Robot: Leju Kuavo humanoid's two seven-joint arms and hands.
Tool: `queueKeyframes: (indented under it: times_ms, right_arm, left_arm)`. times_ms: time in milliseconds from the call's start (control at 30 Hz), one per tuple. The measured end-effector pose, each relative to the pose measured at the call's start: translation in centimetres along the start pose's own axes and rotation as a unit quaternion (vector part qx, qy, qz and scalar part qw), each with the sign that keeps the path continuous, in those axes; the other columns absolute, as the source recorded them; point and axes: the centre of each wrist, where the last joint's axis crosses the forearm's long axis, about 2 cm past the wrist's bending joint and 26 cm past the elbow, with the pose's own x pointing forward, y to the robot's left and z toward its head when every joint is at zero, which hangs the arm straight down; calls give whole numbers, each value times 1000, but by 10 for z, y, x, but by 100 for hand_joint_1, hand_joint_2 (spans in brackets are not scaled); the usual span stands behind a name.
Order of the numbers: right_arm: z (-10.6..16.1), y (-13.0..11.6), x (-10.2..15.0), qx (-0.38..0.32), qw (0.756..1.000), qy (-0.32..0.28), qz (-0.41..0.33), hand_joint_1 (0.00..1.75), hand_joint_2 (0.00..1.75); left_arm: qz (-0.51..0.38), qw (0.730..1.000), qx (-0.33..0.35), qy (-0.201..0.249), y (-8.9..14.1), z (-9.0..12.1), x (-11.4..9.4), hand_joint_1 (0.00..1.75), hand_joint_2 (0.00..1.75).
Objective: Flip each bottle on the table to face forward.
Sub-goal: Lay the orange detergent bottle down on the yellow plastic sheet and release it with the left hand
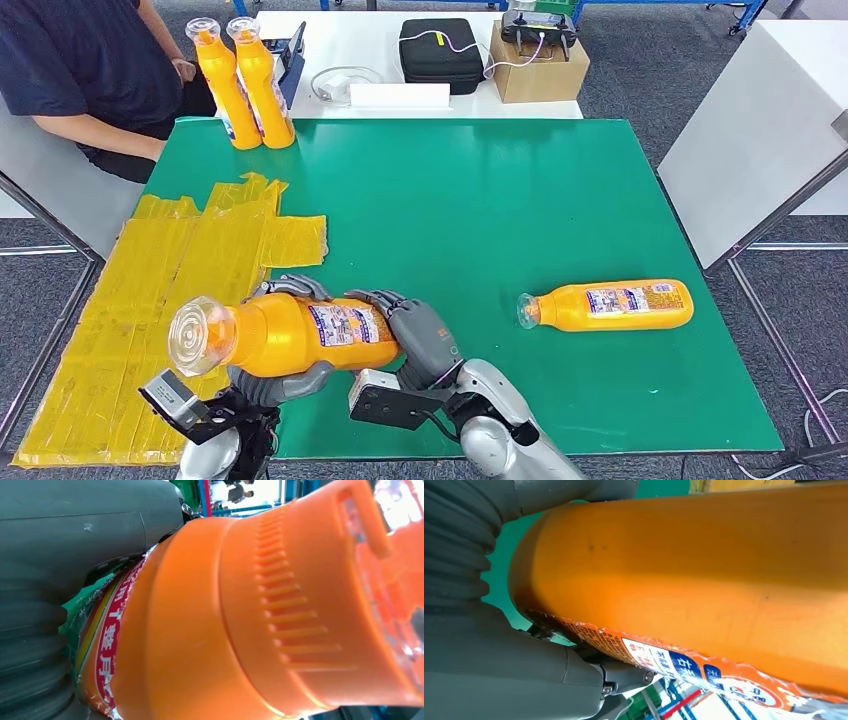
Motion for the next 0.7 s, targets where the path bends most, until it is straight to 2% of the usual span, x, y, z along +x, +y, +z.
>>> queueKeyframes:
  times_ms: [33,167,267,300,367,433,500,600,700]
  right_arm:
    - [1,-1,-1,-6,1000,6,8,0,175]
    - [8,-9,-13,-22,998,48,41,0,0]
    - [20,-24,-32,-33,995,77,52,0,0]
    - [26,-30,-39,-37,994,84,57,0,0]
    - [43,-43,-54,-42,992,97,67,0,0]
    - [63,-57,-68,-42,990,110,79,0,87]
    - [82,-71,-79,-39,987,123,92,0,175]
    - [105,-90,-88,-32,984,138,110,0,175]
    - [125,-107,-95,-18,981,152,122,0,175]
  left_arm:
    - [-11,1000,2,1,1,0,0,175,175]
    - [-136,990,31,18,14,-1,0,175,175]
    - [-279,957,70,27,33,-2,1,175,175]
    - [-354,931,87,27,40,-3,1,175,175]
    - [-508,853,122,10,57,-1,1,175,175]
    - [-617,777,128,-10,77,2,2,175,175]
    - [-678,728,102,-4,97,6,3,175,175]
    - [-729,680,70,29,121,16,4,175,175]
    - [-753,650,62,80,132,26,1,175,175]
